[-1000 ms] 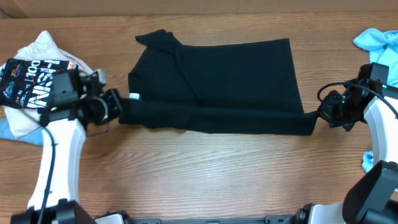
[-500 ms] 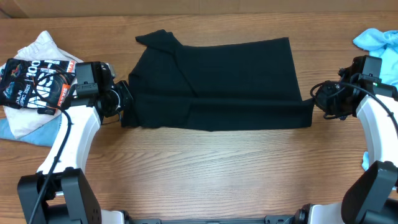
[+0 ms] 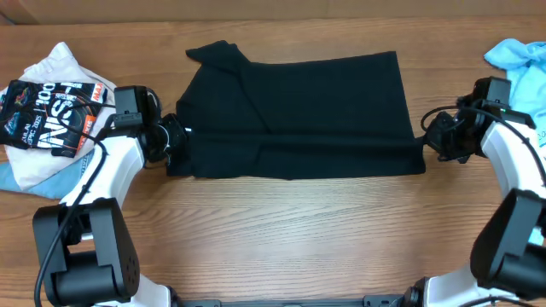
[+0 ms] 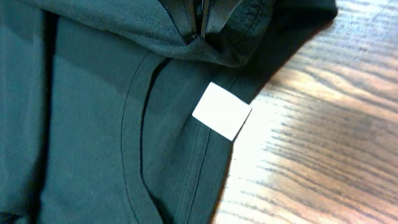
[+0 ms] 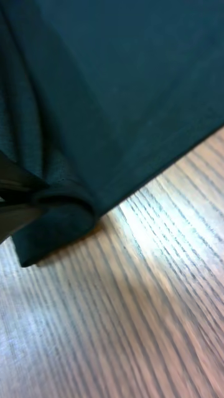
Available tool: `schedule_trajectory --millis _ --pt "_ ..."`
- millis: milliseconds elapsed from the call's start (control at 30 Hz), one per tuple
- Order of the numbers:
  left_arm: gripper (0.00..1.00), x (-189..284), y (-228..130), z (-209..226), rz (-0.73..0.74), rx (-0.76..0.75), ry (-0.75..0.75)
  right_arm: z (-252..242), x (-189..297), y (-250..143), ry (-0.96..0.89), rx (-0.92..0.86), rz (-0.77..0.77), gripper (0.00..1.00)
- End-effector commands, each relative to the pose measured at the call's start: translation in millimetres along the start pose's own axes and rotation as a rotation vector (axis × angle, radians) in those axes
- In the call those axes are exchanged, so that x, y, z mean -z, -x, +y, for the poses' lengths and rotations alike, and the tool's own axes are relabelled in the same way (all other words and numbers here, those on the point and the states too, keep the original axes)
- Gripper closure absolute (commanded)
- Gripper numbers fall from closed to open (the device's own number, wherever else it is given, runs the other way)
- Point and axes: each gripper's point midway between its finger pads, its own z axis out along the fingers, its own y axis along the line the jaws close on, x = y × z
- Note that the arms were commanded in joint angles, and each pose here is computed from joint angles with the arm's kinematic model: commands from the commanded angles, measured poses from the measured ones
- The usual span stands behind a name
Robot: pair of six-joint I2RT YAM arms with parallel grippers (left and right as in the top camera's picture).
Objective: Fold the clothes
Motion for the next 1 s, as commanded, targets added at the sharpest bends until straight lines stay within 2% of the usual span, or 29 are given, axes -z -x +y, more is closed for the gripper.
schedule_trajectory --millis 0,233,267,300,333,400,433,467,500,700,900,967 --pt "0.96 -1.9 9.9 8.0 -0.043 0.011 0.037 -6.7 -8.6 5.8 -0.039 0.003 -0.015 0.93" --pt "0.92 -1.1 23.8 0.9 -0.099 -0.004 0.009 3.3 -14.5 12.2 -0.022 0.030 -0.043 0.89" --pt "0.91 -1.0 24.5 0.5 -0.102 -0.005 0.007 5.9 -14.8 13.3 -0.018 0.037 -0.049 0.85" --pt "0.89 -1.0 25.0 0.2 -0.104 -0.005 0.006 8.0 -15.1 14.3 -0.015 0.042 -0.055 0.80" --pt "0.82 -1.0 24.5 -0.6 -0.101 -0.005 0.001 9.9 -15.3 14.9 -0.012 0.047 -0.059 0.64" --pt "0.57 -1.5 18.2 -4.7 -0.070 -0.011 -0.026 11.9 -15.5 15.4 -0.009 0.052 -0.063 0.37" --pt "0.44 -1.7 12.2 -8.0 -0.041 -0.017 -0.048 11.9 -15.5 15.4 -0.009 0.052 -0.063 0.30" --pt "0.38 -1.7 5.5 -11.0 -0.010 -0.021 -0.070 11.8 -15.5 15.2 -0.010 0.052 -0.062 0.26" --pt "0.35 -1.4 -1.3 -13.4 0.022 -0.021 -0.089 11.5 -15.6 14.5 -0.011 0.051 -0.059 0.25" --pt "0.33 0.7 -34.6 -0.2 0.158 -0.001 -0.040 7.8 -15.9 5.6 -0.024 0.043 -0.023 0.25" --pt "0.33 1.9 -42.2 12.2 0.183 -0.025 0.022 0.6 -15.5 -10.1 -0.055 0.031 0.040 0.24" --pt "0.37 1.7 -41.9 10.5 0.182 -0.026 0.014 -4.9 -15.0 -11.2 -0.085 0.029 0.042 0.24"
